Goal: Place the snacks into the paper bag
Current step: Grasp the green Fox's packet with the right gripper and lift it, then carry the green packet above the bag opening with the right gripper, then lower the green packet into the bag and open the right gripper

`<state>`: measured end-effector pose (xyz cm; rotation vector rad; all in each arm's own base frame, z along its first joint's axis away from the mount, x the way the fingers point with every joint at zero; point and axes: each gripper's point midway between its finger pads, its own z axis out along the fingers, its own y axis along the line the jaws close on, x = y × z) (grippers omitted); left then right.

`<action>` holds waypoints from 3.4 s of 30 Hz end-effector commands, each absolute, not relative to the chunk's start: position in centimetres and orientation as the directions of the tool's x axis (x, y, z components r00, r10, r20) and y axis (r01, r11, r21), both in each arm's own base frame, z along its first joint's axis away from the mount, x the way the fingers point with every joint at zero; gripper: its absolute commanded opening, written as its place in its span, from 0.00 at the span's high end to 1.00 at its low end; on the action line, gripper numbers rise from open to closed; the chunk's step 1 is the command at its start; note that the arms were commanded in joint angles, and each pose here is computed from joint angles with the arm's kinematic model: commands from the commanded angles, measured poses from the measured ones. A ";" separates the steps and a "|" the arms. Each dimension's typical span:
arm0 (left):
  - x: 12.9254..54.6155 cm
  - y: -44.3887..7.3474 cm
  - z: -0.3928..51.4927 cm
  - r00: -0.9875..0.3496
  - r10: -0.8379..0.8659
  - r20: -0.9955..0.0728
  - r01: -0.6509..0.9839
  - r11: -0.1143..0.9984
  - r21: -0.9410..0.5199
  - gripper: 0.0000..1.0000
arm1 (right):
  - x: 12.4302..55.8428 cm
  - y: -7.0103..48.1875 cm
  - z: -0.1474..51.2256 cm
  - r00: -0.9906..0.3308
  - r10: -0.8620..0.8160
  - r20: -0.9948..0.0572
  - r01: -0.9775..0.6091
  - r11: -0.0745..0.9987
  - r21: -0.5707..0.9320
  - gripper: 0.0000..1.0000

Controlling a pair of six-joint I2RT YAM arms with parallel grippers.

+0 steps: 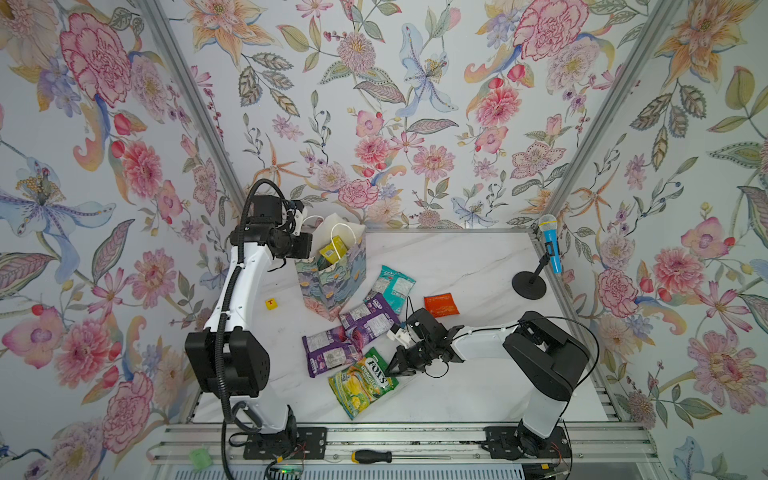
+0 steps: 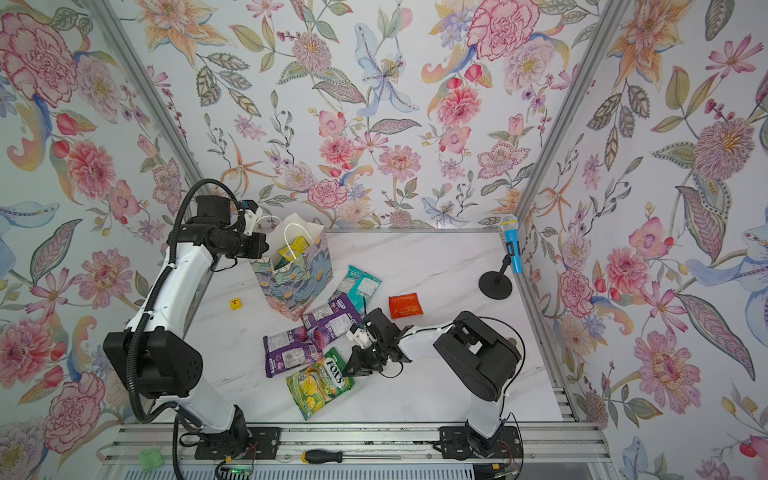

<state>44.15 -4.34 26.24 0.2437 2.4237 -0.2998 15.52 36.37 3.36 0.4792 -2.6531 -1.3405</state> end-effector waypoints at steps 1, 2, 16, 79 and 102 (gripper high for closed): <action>43.6 -5.1 27.6 -0.730 0.097 -0.677 0.272 0.949 -0.158 0.96 | 16.3 37.3 7.8 -0.926 -0.356 -0.124 -0.300 0.496 0.815 1.00; 43.6 -5.1 27.6 -0.730 0.097 -0.677 0.272 0.949 -0.157 0.96 | 16.6 37.4 9.2 -0.920 -0.361 -0.155 -0.327 0.485 0.811 1.00; 43.6 -5.1 27.5 -0.731 0.096 -0.675 0.272 0.949 -0.159 0.96 | 21.9 37.1 27.3 -0.851 -0.190 -0.489 -0.524 0.330 0.785 1.00; 43.7 -5.2 27.8 -0.725 0.091 -0.683 0.274 0.947 -0.165 0.94 | 44.0 45.3 50.9 -0.295 0.384 -0.875 -0.798 0.405 0.447 1.00; 43.7 -5.2 27.6 -0.727 0.094 -0.680 0.276 0.947 -0.164 0.94 | 38.5 49.6 47.7 -0.414 0.221 -0.883 -0.831 0.306 0.465 1.00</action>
